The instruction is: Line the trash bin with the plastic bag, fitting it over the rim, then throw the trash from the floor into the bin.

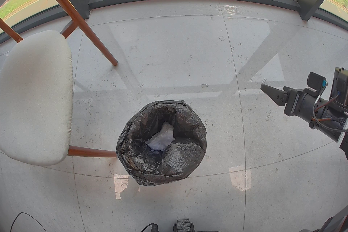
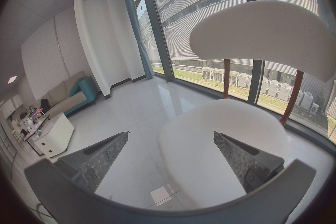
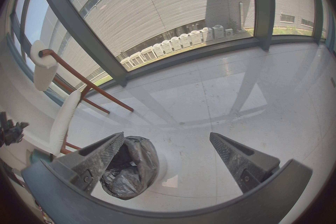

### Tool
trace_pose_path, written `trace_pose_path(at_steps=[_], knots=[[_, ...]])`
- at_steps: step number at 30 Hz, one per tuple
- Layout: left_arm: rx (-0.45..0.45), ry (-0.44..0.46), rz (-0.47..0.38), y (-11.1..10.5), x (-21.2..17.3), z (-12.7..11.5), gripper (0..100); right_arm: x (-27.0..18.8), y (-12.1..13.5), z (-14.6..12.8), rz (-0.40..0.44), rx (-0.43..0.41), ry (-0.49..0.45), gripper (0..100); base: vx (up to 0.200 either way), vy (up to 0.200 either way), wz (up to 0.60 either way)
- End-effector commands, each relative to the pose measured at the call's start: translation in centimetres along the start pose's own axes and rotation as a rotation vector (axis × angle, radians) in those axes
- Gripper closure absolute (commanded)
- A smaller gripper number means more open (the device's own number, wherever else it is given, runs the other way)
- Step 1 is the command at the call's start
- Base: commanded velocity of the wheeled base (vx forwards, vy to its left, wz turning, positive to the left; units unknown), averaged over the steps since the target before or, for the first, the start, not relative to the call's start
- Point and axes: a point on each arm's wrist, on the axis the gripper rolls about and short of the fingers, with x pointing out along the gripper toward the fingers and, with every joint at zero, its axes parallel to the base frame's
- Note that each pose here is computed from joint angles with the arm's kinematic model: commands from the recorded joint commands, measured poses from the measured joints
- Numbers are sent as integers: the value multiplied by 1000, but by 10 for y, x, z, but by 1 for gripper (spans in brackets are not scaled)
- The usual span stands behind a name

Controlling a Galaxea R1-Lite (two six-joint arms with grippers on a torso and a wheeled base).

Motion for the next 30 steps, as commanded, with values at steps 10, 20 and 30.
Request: trace_pose_path(at_steps=[10,20,30], knots=[[79,104,-350,103,-41,-72,0,-76,-45,-17,-230,25,-61,0,0,0,0],[291,224,-1106,87,-41,-101,0,-150,-48,-27,-375,22,-262,0,0,0,0],[391,-14,-1196,83,-41,-98,0,-197,-38,-83,-399,-114,-289,0,0,0,0]])
